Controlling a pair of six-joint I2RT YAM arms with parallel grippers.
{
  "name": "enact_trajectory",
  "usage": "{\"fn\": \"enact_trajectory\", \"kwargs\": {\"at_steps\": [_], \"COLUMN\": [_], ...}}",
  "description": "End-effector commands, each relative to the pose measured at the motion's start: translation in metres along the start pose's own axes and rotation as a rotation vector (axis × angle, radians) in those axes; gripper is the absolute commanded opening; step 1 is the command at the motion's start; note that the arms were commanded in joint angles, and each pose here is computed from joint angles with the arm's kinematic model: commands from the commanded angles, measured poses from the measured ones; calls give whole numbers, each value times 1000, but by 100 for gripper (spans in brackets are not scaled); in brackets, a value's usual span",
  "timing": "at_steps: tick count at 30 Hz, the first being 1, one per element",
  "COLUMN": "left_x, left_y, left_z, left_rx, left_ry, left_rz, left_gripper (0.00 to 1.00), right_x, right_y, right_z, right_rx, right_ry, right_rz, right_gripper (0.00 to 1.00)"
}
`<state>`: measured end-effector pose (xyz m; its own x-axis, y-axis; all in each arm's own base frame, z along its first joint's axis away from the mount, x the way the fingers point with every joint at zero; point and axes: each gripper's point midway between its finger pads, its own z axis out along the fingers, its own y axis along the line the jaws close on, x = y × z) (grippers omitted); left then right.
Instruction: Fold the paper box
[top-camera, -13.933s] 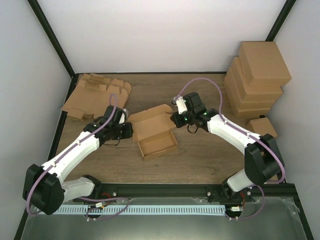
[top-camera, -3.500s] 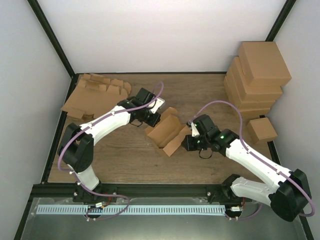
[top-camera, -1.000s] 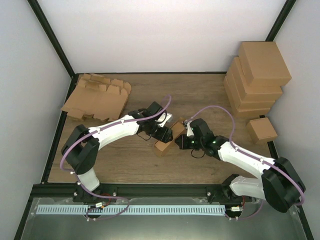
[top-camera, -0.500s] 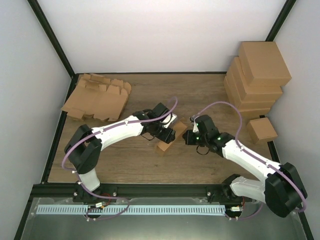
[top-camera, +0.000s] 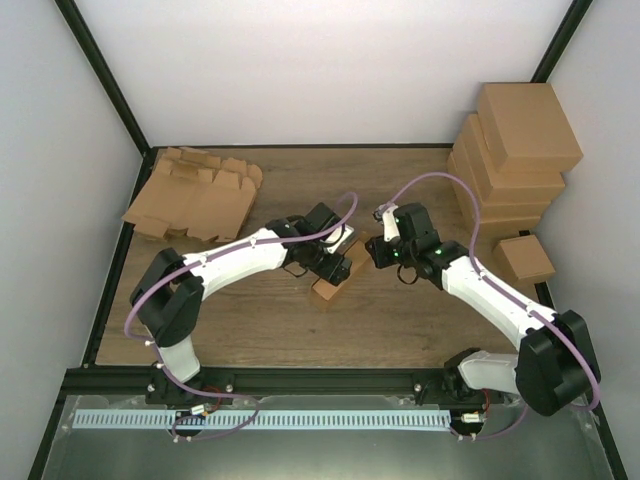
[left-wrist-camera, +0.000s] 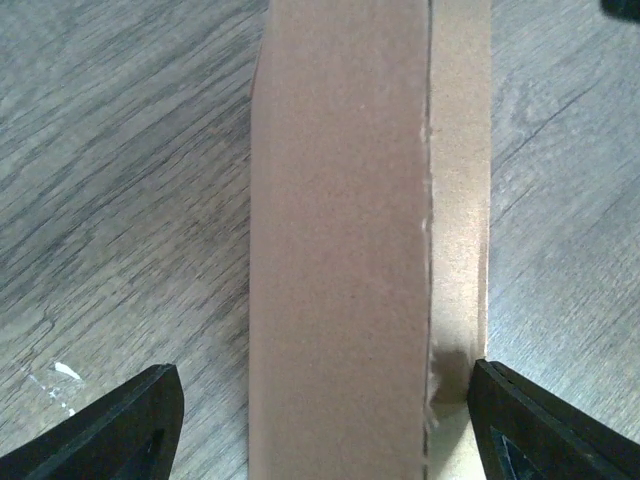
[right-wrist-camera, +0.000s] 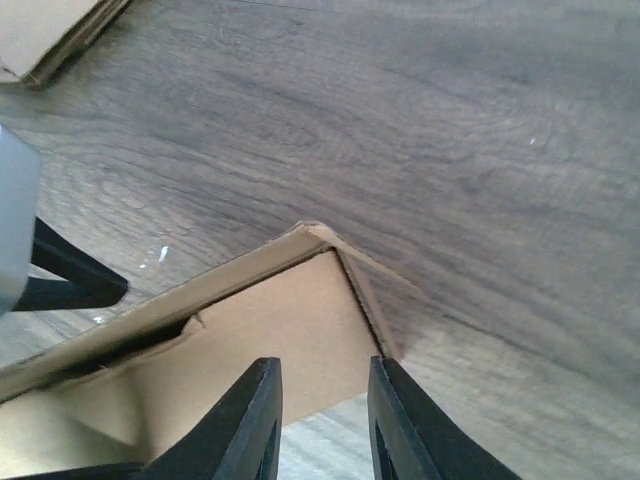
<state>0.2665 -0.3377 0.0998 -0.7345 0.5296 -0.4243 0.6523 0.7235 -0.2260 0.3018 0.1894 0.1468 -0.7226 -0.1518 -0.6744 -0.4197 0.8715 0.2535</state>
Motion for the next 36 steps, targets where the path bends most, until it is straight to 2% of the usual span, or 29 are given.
{"fn": "enact_trajectory", "kwargs": {"at_steps": [1, 3, 6, 7, 9, 16, 21, 25, 33, 36], "left_x": [-5, -9, -11, -12, -14, -22, -20, -17, 8, 15], "left_y": [4, 3, 1, 1, 1, 9, -3, -6, -5, -8], "left_z": [-6, -8, -9, -9, -8, 0, 6, 10, 3, 3], "left_rx": [-24, -24, -23, -21, -29, -122, -132, -117, -96, -72], "left_ry": [1, -11, -11, -10, -10, -1, 21, 40, 135, 159], "left_rz": [15, 14, 17, 16, 11, 53, 114, 127, 256, 269], "left_gripper": [82, 84, 92, 98, 100, 96, 96, 91, 76, 74], "right_x": [-26, -31, -37, -40, -41, -42, -39, -40, -39, -40], "right_y": [-9, -7, -1, -1, -3, -8, -3, -1, 14, 22], "right_z": [-9, -9, -9, -9, -6, 3, 9, 15, 16, 9], "right_rx": [66, 63, 37, 39, 51, 57, 23, 5, -85, -124], "right_ry": [-76, -77, -62, -61, -53, -52, -44, -34, -20, -33], "right_rz": [-158, -181, -227, -240, -265, -288, -292, -293, -285, -286], "right_gripper": [26, 29, 56, 60, 61, 60, 58, 52, 39, 33]}}
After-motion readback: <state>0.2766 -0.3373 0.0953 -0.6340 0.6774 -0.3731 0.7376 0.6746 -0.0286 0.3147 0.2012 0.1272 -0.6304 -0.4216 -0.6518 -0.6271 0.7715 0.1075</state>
